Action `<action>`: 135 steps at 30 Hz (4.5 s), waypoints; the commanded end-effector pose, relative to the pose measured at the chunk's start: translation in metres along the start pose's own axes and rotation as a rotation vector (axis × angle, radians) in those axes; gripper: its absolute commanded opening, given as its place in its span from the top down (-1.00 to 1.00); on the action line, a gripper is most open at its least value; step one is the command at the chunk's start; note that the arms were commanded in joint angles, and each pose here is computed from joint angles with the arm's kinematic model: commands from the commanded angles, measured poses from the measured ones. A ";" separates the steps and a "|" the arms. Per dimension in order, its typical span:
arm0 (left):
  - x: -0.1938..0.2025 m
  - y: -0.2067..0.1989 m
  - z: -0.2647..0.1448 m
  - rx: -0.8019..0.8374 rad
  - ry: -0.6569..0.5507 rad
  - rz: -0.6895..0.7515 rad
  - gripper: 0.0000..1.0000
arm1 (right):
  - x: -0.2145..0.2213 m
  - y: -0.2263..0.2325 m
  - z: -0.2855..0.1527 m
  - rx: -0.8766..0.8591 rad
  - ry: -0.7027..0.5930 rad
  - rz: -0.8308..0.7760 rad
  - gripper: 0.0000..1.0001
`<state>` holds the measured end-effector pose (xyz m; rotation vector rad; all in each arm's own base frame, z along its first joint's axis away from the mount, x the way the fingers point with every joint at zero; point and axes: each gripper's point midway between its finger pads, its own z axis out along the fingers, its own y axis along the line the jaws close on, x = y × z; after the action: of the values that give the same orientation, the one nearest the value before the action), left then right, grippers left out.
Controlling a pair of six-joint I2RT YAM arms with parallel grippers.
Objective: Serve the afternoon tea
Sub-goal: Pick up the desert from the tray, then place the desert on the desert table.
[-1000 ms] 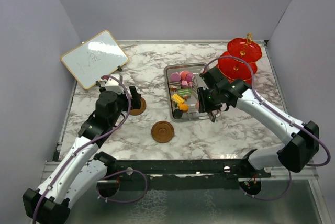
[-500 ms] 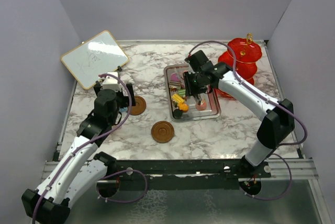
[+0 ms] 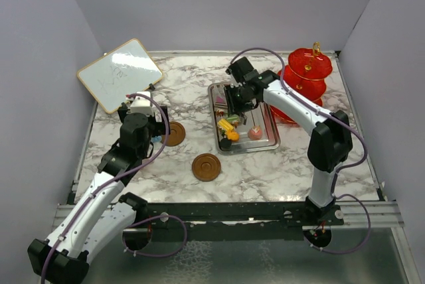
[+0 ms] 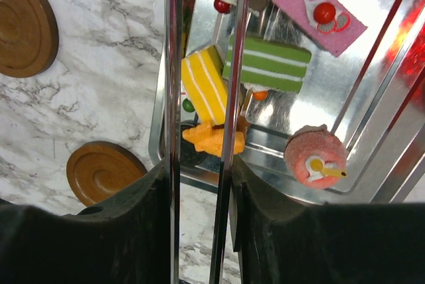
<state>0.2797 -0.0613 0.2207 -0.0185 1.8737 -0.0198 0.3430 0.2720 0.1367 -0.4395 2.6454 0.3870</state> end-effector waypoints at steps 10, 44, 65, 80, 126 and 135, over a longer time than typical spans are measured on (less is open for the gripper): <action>0.006 0.006 0.003 -0.030 0.019 0.042 -0.98 | -0.020 -0.017 -0.026 0.066 -0.060 -0.013 0.30; 0.013 0.003 0.010 -0.025 0.056 0.058 -0.98 | 0.167 -0.051 -0.075 0.104 0.180 0.203 0.08; 0.015 0.001 0.010 -0.018 0.063 0.059 -0.98 | 0.154 -0.070 -0.095 0.221 0.070 0.288 0.42; 0.014 0.001 0.010 -0.018 0.067 0.061 -0.98 | 0.136 -0.130 -0.113 0.232 -0.056 0.559 0.42; 0.014 0.001 0.008 -0.012 0.061 0.056 -0.98 | 0.066 -0.250 -0.033 0.063 -0.373 0.659 0.39; 0.014 0.002 0.008 -0.014 0.063 0.059 -0.98 | 0.067 -0.263 -0.045 0.059 -0.390 0.658 0.23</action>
<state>0.2846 -0.0627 0.2010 0.0253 1.9422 0.0266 0.3541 0.0062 0.0727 0.5754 2.4080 0.5039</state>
